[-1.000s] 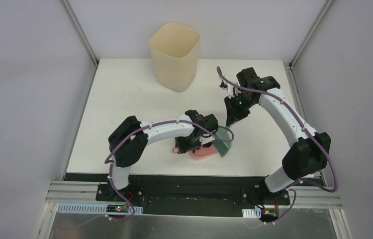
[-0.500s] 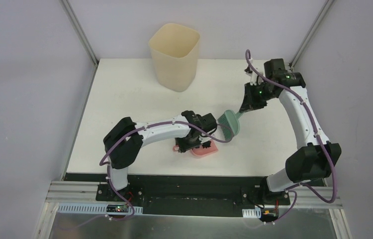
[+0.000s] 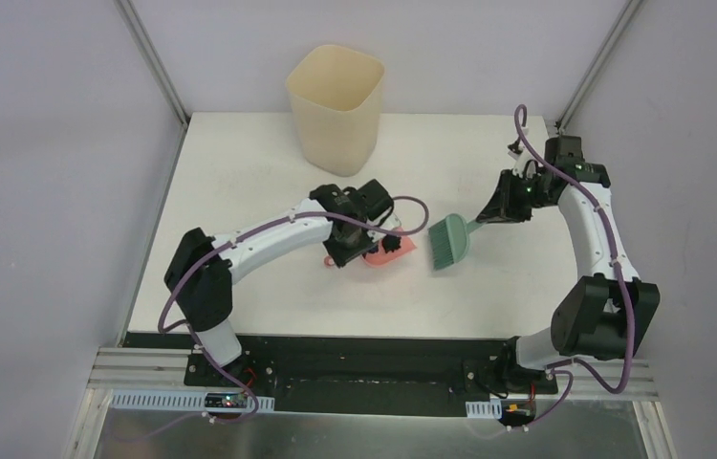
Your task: Sweep away the paper scraps from the table
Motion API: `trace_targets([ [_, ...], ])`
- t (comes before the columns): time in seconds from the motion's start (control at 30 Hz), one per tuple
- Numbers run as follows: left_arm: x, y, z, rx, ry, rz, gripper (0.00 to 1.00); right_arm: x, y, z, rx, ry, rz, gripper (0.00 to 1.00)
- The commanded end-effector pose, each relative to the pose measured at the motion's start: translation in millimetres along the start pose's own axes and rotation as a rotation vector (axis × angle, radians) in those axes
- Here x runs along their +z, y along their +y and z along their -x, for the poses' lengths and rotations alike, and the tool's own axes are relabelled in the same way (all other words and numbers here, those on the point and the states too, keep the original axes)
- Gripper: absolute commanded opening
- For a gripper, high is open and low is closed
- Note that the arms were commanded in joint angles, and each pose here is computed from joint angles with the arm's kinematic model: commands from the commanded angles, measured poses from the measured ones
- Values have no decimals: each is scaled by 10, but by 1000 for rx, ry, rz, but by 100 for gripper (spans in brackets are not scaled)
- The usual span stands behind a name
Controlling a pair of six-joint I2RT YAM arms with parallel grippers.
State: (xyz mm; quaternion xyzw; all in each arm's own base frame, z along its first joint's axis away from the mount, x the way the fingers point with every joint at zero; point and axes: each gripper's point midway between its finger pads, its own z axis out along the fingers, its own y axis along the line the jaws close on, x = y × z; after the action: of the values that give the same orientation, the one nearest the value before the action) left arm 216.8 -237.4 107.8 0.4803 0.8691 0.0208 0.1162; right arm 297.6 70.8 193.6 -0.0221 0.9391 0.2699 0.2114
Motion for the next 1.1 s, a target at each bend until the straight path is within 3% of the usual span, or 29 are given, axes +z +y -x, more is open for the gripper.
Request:
trace_targets([
  [0.0,-559,403,274,-94,-191,38,10,-44,300,-78,-47,-53,213,0],
  [0.17,-907,806,484,-146,-255,129,10,44,642,-409,-27,3,552,0],
  [0.43,-1369,1440,985,-247,-442,284,10,142,673,-531,84,34,697,0],
  [0.63,-1578,1916,1212,-310,-486,369,10,218,615,-582,97,80,715,0],
  [0.73,-1762,2251,1235,-353,-542,486,11,217,625,-573,108,99,736,0],
  [1.07,-2259,3103,951,-356,-512,847,16,190,637,-599,103,124,749,0],
])
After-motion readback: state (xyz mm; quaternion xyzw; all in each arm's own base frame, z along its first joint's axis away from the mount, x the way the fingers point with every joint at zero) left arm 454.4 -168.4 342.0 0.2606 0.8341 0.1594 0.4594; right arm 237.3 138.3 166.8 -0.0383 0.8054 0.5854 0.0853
